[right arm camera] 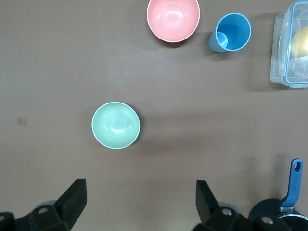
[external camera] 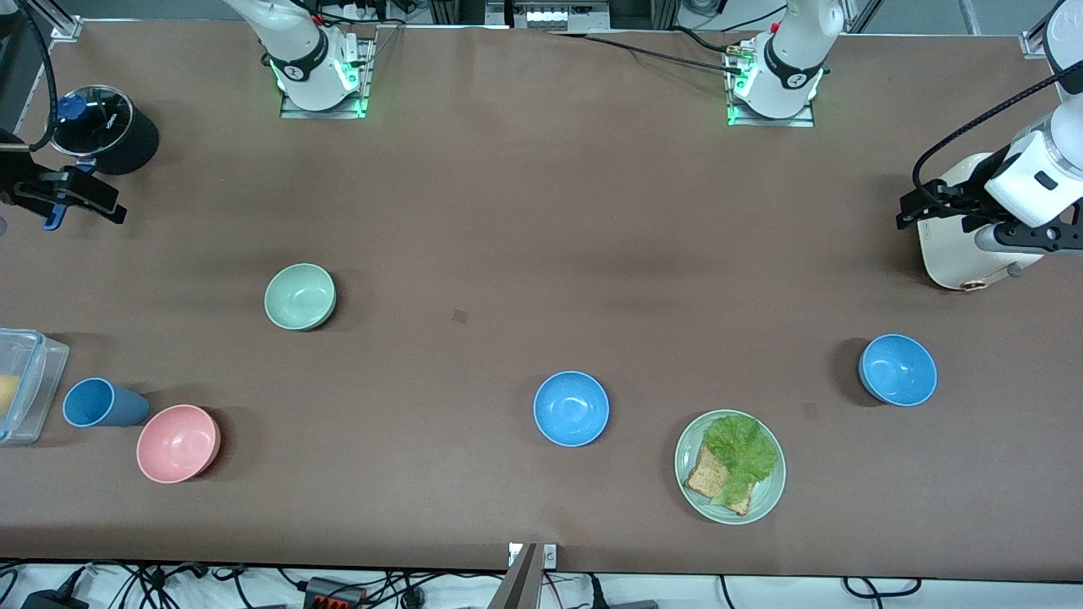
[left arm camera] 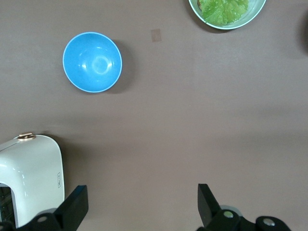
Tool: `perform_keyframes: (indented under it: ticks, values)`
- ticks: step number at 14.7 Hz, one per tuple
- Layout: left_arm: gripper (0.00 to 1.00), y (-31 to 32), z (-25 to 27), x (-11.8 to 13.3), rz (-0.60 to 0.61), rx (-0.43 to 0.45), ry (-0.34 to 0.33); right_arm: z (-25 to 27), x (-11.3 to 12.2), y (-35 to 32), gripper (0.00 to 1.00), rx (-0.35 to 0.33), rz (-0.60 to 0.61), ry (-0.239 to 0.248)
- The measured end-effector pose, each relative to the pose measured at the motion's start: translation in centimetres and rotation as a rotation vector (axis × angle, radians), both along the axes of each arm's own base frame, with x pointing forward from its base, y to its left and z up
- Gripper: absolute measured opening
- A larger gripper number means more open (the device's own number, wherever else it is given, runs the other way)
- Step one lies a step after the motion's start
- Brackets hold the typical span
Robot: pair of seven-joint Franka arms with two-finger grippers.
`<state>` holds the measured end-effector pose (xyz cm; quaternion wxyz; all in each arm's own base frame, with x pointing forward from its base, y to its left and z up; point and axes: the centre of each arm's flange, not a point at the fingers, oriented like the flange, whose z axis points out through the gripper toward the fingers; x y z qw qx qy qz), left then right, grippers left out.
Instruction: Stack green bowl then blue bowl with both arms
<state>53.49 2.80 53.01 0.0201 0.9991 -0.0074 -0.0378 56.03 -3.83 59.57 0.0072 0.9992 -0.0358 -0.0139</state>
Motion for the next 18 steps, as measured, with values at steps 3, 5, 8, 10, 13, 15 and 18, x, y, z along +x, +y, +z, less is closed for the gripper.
perform_keyframes:
  ticks: [3,5,8,10,13,15,18]
  values:
    - [1.0,0.0,0.0,0.0,0.001,0.0,0.0,0.0,0.0,0.1,1.0,0.017,0.002,0.002]
    - [1.0,0.0,0.0,0.0,0.002,0.0,0.0,0.0,0.0,0.2,1.0,0.036,0.0,0.001]
    - [1.0,0.2,-0.4,0.1,0.006,-0.001,0.009,-0.1,0.0,0.1,1.0,0.038,0.002,0.002]
    - [1.0,0.4,-1.1,0.4,0.008,-0.003,0.021,-0.5,0.0,0.1,1.0,0.036,0.003,0.011]
    - [1.0,0.9,-3.0,1.1,-0.003,0.0,0.055,-3.7,1.0,0.1,1.0,0.03,0.006,0.066]
    - [1.0,2.3,-4.9,2.2,-0.032,0.028,0.085,-7.8,2.3,0.4,1.0,0.034,0.012,0.128]
    - [1.0,5.5,-8.2,5.1,-0.016,0.022,0.11,-15.6,4.4,1.7,1.0,0.035,0.034,0.215]
